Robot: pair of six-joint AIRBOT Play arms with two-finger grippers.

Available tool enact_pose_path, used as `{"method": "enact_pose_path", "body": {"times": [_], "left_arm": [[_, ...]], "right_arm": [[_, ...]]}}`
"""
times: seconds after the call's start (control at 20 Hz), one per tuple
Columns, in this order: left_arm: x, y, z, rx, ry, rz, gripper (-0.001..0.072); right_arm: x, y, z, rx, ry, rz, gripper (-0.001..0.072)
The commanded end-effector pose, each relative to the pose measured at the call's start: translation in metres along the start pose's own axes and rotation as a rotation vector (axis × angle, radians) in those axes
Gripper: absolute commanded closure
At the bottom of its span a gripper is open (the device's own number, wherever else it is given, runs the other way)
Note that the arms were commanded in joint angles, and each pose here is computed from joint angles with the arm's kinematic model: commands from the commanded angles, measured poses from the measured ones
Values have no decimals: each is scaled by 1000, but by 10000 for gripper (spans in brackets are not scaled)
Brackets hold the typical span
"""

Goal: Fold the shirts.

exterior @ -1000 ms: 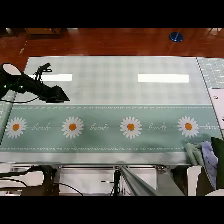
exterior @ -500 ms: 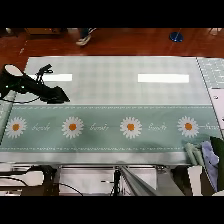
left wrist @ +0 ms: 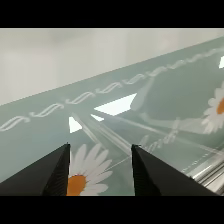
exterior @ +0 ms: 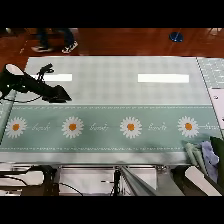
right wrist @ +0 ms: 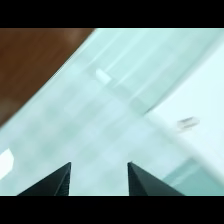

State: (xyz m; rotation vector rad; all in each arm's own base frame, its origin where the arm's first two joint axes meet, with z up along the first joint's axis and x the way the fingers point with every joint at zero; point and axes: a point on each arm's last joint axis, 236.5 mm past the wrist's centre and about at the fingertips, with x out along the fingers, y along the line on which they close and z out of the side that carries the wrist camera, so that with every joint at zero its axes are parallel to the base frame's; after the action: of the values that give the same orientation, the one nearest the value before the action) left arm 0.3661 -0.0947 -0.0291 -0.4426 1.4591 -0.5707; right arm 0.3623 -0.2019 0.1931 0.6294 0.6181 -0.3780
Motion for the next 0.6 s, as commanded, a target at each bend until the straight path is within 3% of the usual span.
{"method": "enact_pose_path", "body": {"times": [0.0,0.1,0.15,0.25,0.4,0.55], "left_arm": [[-11,-42,11,102,-29,-29,251],[-22,-65,24,269,-67,94,295],[-29,-70,32,364,-84,204,387],[-42,-64,42,421,-86,432,402],[-47,-52,24,420,11,628,396],[-36,-60,5,377,74,638,379]], "right_arm": [[59,101,-155,-487,528,114,296],[62,79,-219,-825,775,-72,296],[60,69,-233,-975,849,-178,299],[55,68,-249,-1164,910,-271,301],[48,89,-280,-1138,956,-171,308],[52,101,-294,-1058,944,-95,337]]}}
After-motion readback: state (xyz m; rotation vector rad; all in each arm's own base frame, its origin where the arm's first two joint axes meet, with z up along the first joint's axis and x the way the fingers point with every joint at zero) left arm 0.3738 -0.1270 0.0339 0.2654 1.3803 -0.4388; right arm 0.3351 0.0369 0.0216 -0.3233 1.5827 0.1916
